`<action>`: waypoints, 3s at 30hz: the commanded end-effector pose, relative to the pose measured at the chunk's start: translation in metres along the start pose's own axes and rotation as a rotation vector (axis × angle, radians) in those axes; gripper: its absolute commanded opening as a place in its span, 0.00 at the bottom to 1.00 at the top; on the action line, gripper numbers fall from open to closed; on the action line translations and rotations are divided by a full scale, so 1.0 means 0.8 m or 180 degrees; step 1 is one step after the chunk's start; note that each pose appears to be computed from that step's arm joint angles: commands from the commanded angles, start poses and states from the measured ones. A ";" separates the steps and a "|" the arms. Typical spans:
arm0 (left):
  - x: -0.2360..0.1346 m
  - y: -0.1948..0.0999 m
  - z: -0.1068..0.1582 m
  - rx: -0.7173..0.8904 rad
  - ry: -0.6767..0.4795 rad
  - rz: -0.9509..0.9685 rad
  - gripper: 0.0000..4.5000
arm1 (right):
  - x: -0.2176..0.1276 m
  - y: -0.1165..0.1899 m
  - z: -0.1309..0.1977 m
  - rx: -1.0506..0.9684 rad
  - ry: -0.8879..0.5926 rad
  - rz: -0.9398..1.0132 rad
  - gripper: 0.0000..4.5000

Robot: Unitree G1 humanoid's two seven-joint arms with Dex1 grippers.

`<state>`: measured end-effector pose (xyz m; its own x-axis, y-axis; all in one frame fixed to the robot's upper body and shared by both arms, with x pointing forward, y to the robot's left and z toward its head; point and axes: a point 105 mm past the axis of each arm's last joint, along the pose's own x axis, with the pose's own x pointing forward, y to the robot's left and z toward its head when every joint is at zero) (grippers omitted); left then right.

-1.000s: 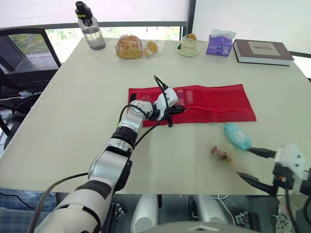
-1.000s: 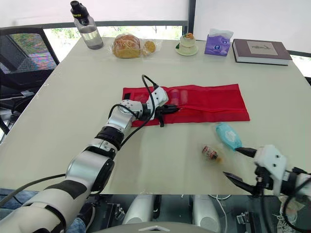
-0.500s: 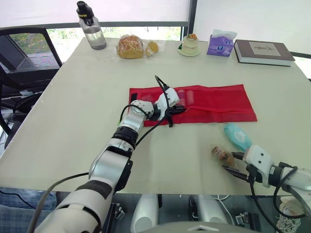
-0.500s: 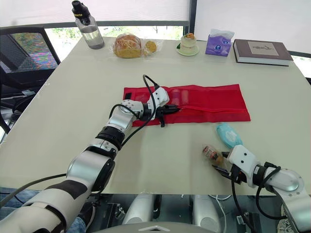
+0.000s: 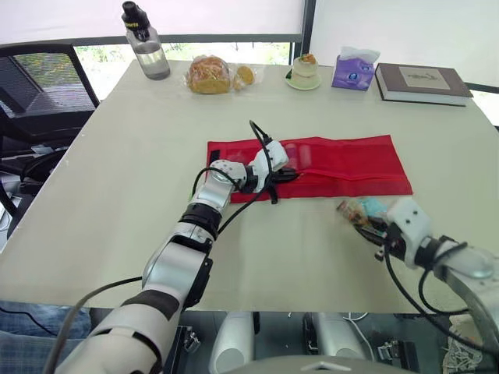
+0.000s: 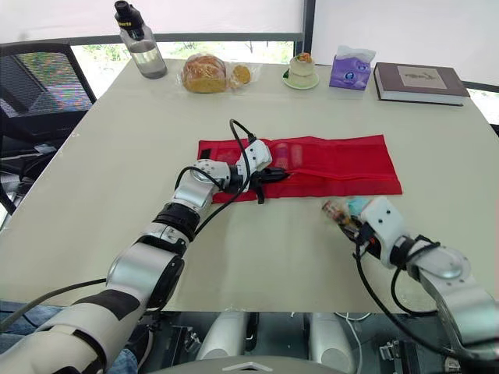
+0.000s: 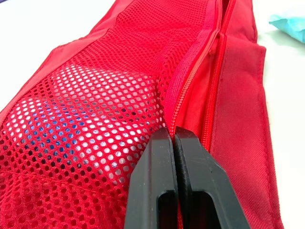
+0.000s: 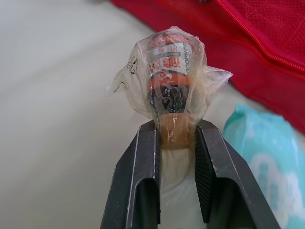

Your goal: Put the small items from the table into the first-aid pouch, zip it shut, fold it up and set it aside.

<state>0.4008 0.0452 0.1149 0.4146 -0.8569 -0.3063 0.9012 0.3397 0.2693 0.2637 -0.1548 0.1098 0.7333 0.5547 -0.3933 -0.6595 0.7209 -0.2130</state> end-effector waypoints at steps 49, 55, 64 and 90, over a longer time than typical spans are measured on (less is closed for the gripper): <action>0.005 -0.059 0.018 0.0026 -0.0360 -0.0337 0.00 | 0.131 -0.057 0.073 0.0544 0.0034 -0.0941 0.09; 0.003 -0.058 0.019 0.0025 -0.0365 -0.0352 0.00 | 0.135 -0.055 0.081 0.0512 -0.0050 -0.0917 0.20; -0.003 -0.040 0.015 0.0007 -0.0313 -0.0211 0.00 | 0.102 -0.041 0.068 0.0522 -0.0016 -0.0782 0.71; -0.010 -0.034 0.019 0.0113 -0.0312 -0.0341 0.00 | 0.103 -0.037 0.061 0.0121 -0.0238 -0.0831 0.02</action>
<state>0.3712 0.0399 0.1119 0.3106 -0.9109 -0.2716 0.9388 0.2492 0.2378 0.3489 -0.1131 0.1177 0.8783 0.3672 -0.3061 -0.4452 0.8614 -0.2444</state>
